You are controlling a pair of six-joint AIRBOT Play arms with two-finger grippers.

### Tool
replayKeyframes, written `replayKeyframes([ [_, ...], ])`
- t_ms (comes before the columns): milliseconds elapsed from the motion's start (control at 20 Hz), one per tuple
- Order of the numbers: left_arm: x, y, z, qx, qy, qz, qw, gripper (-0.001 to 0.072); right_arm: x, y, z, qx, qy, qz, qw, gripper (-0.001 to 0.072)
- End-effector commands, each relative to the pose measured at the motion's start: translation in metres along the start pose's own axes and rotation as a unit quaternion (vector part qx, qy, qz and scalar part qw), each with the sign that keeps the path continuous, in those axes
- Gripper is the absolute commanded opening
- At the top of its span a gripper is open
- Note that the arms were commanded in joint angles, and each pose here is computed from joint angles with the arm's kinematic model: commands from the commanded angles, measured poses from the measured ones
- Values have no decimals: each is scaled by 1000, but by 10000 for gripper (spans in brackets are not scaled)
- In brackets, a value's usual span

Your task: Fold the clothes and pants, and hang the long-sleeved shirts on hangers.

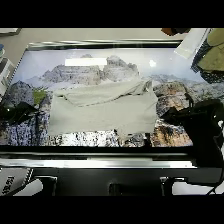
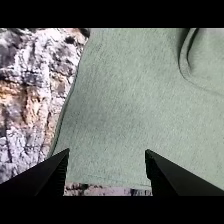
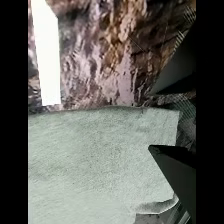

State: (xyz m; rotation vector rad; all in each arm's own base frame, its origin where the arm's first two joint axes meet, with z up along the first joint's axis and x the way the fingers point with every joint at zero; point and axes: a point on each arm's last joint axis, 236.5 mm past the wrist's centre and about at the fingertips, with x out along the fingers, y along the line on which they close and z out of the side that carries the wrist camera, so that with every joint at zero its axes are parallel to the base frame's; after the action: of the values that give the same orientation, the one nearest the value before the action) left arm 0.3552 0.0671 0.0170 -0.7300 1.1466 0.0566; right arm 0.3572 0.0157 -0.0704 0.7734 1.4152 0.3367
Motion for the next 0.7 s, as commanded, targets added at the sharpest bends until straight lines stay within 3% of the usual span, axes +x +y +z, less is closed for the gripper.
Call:
replayKeyframes([
  [0, -1, 4, -2, -3, -4, 4, 1000, 543, 26, -6, -12, 1, 18, 1, 1000, 438],
  [400, -10, 25, -10, -29, 5, 19, 999, 544, 63, 6, -15, -26, 35, -10, 999, 409],
  [500, -15, 47, -19, -59, -2, 25, 998, 544, 68, 13, -21, -36, 48, -9, 998, 287],
  [600, -11, 67, -40, -83, 13, 25, 996, 544, 68, 15, -25, -33, 56, -6, 998, 59],
  [650, -4, 74, -52, -94, 24, 19, 995, 544, 68, 15, -27, -32, 60, -7, 998, 34],
])
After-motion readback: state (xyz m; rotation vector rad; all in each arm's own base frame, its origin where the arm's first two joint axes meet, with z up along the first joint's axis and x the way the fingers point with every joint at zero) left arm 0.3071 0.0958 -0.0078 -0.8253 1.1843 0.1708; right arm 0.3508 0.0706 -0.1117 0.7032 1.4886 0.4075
